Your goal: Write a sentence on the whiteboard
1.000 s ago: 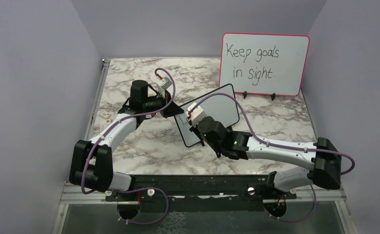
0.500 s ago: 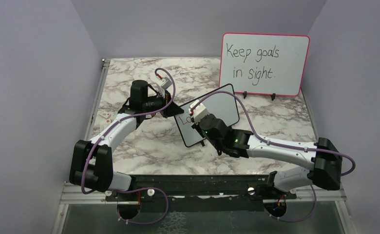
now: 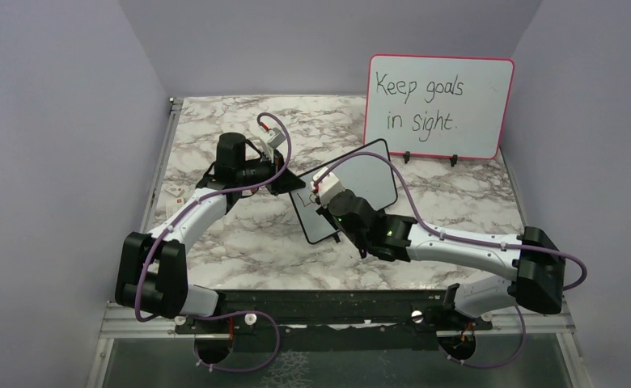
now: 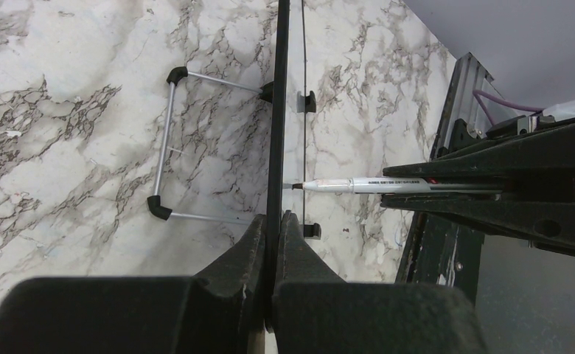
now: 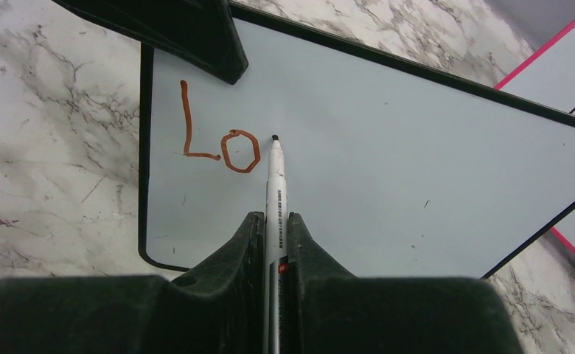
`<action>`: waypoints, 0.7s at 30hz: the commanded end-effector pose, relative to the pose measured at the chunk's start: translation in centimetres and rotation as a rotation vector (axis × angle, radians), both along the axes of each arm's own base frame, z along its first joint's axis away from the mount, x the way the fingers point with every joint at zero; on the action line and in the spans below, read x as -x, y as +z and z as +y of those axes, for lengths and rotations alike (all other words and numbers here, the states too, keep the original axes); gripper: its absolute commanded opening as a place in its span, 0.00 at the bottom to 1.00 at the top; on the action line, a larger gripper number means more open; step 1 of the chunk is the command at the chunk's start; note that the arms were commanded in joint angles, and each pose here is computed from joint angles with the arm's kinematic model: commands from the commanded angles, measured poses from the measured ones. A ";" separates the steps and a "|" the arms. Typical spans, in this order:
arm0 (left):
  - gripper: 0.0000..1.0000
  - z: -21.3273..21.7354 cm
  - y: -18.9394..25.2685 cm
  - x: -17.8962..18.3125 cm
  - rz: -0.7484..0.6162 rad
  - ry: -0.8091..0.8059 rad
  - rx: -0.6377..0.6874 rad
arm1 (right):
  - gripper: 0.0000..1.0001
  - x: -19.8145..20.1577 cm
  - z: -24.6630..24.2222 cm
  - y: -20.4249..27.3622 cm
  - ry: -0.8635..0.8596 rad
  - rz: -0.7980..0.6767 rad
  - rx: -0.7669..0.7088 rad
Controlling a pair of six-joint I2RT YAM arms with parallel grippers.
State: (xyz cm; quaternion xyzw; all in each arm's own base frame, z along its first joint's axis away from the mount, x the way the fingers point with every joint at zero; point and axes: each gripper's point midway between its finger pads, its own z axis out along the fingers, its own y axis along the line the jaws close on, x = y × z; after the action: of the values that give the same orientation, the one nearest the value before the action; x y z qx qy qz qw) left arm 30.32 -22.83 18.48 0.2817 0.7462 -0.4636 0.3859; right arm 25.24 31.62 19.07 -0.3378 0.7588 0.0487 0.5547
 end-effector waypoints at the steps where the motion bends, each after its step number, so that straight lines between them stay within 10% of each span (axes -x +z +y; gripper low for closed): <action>1: 0.00 1.2 -4.0 -0.4 0.047 0.062 -0.128 | 0.00 -0.3 0.2 -0.4 -0.002 0.006 0.009; 21: 0.00 1.2 -4.1 -0.4 0.048 0.065 -0.133 | 0.00 0.3 -1.5 -2.1 -0.033 0.049 0.059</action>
State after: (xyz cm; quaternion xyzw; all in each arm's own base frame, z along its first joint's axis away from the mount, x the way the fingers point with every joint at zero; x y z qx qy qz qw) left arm 30.34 -22.83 18.46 0.2815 0.7468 -0.4634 0.3852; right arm 24.98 31.17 17.99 -0.3434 0.7685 0.0389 0.5385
